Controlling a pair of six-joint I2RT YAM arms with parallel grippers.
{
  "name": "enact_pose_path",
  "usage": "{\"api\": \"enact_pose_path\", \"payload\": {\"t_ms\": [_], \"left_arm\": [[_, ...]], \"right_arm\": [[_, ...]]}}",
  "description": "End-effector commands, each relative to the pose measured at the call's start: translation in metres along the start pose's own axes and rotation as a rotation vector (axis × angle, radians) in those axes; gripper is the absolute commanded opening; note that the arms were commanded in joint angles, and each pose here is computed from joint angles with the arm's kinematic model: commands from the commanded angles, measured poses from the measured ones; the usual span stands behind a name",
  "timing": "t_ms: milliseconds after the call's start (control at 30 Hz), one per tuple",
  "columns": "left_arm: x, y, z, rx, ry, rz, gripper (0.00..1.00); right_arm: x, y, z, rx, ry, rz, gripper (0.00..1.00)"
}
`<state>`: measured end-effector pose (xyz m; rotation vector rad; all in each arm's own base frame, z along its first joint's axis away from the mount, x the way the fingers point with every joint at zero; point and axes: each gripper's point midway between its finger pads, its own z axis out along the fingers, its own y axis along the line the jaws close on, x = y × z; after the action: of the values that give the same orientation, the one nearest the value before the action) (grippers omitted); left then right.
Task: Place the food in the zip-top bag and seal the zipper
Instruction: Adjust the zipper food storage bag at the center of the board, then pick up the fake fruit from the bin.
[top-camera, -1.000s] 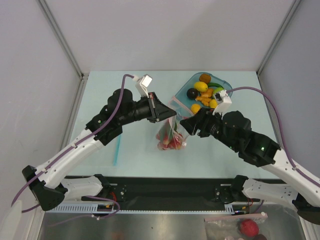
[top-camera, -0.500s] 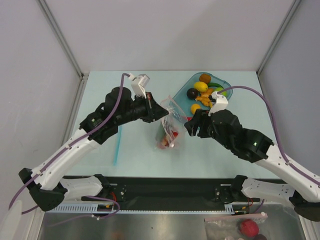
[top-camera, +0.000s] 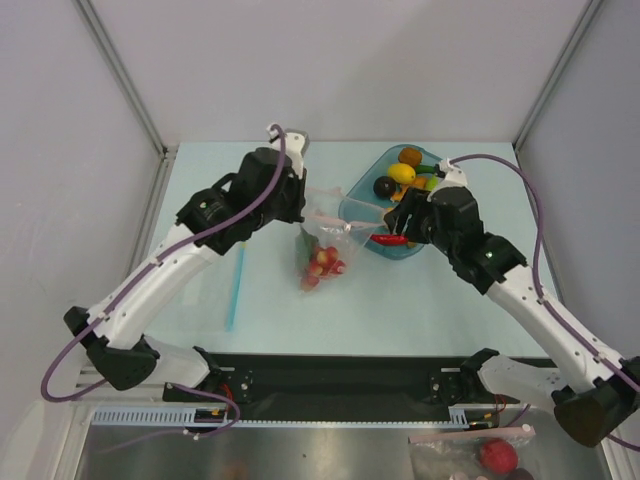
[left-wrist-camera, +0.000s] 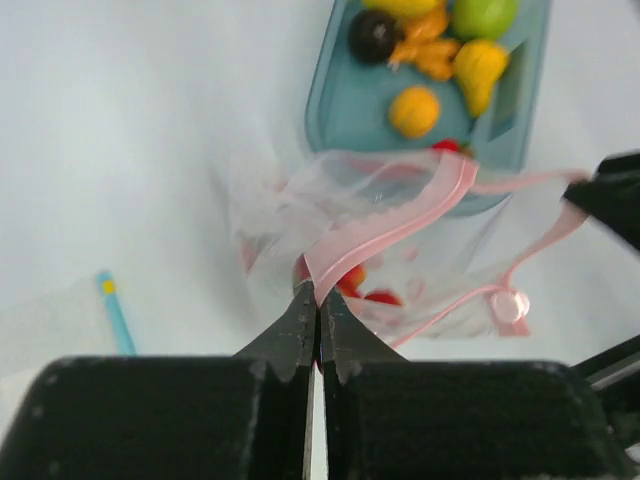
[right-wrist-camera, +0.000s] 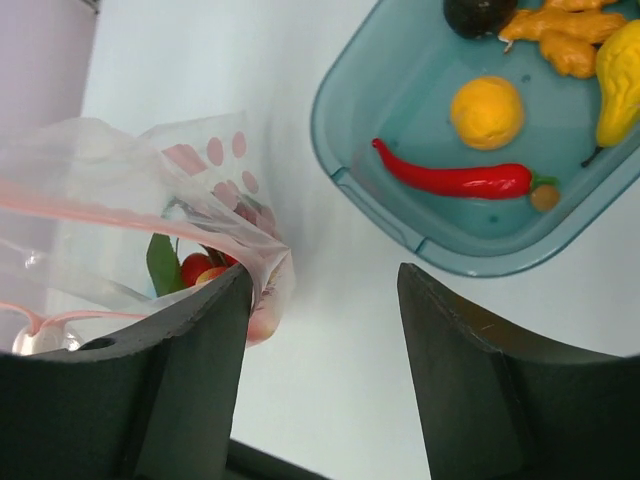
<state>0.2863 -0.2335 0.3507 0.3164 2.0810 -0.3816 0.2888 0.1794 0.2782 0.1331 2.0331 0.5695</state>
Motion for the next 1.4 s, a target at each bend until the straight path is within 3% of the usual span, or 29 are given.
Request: {"api": "enact_pose_path", "payload": {"t_ms": [0, 167, 267, 333, 500, 600, 667, 833, 1000, 1100, 1200, 1367], "left_arm": [[0.025, 0.027, 0.013, -0.103, 0.054, 0.130, 0.04], [0.050, 0.009, 0.021, 0.012, 0.108, 0.141, 0.03], [0.056, 0.008, 0.023, 0.037, 0.087, 0.150, 0.05], [0.054, 0.005, 0.022, 0.062, 0.059, 0.162, 0.08], [0.043, 0.014, 0.024, -0.005, 0.057, 0.171, 0.08], [0.044, 0.032, 0.030, -0.100, 0.057, 0.172, 0.07], [0.053, 0.030, 0.039, -0.056, 0.059, 0.140, 0.04], [0.068, 0.040, 0.060, 0.108, 0.078, -0.035, 0.00], [0.056, 0.055, 0.053, 0.046, -0.007, -0.034, 0.01], [0.055, 0.062, 0.052, 0.012, -0.028, -0.016, 0.01], [0.054, 0.059, 0.050, 0.031, -0.024, 0.000, 0.01], [0.051, 0.058, 0.042, 0.047, -0.041, 0.021, 0.02]], "right_arm": [[-0.006, -0.018, 0.027, 0.024, -0.022, -0.058, 0.64], [-0.015, -0.053, 0.070, 0.104, 0.021, -0.025, 0.65], [-0.013, -0.070, 0.099, 0.149, 0.052, -0.018, 0.72], [-0.011, -0.078, 0.118, 0.185, 0.062, -0.027, 0.83], [-0.011, -0.086, 0.142, 0.182, 0.022, -0.018, 0.84], [-0.022, -0.071, 0.135, 0.037, -0.095, -0.025, 0.84], [-0.036, -0.042, 0.118, -0.131, -0.164, -0.054, 0.84], [-0.023, 0.007, 0.075, -0.451, -0.148, -0.110, 0.86], [-0.037, 0.034, 0.013, -0.588, -0.258, -0.092, 0.89], [-0.043, 0.028, -0.005, -0.559, -0.321, -0.088, 0.89], [-0.046, -0.012, 0.014, -0.327, -0.342, -0.004, 0.87], [-0.035, -0.058, 0.074, -0.067, -0.159, 0.076, 0.82]]}}
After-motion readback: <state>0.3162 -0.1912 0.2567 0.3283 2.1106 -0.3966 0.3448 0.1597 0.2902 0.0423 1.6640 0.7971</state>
